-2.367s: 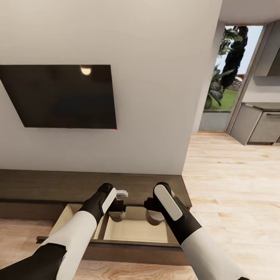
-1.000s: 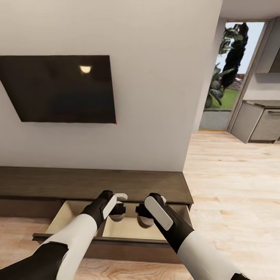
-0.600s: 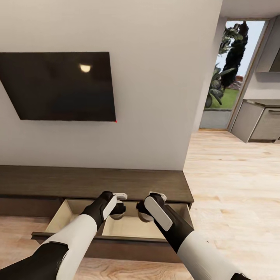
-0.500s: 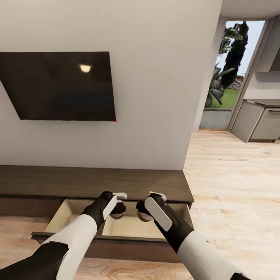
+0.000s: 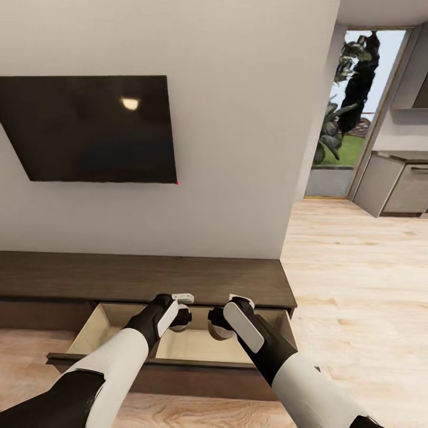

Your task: Place each of the two pumpkins and all three candles from the living room inside a cabinet in the living room (use any cabinet), then make sure every cabinet is closed, and position the cauldron so it is next to a table in the living room.

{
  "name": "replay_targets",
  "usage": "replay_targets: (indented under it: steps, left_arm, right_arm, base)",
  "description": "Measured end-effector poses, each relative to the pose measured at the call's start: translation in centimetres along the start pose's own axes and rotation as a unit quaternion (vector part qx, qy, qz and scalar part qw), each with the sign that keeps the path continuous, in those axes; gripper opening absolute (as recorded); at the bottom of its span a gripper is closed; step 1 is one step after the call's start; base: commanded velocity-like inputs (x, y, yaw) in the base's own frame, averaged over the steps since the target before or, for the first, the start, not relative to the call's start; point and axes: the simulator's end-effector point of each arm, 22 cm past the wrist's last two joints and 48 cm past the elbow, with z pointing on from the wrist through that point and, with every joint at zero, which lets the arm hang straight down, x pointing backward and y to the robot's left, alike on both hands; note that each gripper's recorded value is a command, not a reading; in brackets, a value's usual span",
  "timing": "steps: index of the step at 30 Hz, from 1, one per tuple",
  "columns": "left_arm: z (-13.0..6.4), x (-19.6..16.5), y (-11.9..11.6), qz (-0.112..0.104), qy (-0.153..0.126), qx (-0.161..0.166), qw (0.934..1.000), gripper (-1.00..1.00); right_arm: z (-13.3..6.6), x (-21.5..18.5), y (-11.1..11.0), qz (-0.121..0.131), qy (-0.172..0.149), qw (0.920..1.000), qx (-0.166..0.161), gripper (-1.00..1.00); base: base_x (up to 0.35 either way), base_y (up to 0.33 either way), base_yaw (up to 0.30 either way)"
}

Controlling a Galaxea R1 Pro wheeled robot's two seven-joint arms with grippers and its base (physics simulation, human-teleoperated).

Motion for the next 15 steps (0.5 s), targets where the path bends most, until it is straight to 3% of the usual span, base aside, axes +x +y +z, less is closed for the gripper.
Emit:
replay_targets:
  steps: [15]
  left_arm:
    - [2.7, 1.0, 0.3, -0.005, -0.016, -0.003, 0.9999, -1.00]
  right_arm:
    - [2.2, 0.8, -0.1, 0.013, -0.011, 0.9998, -0.009, -1.00]
  base:
    - [0.000, 0.000, 0.000]
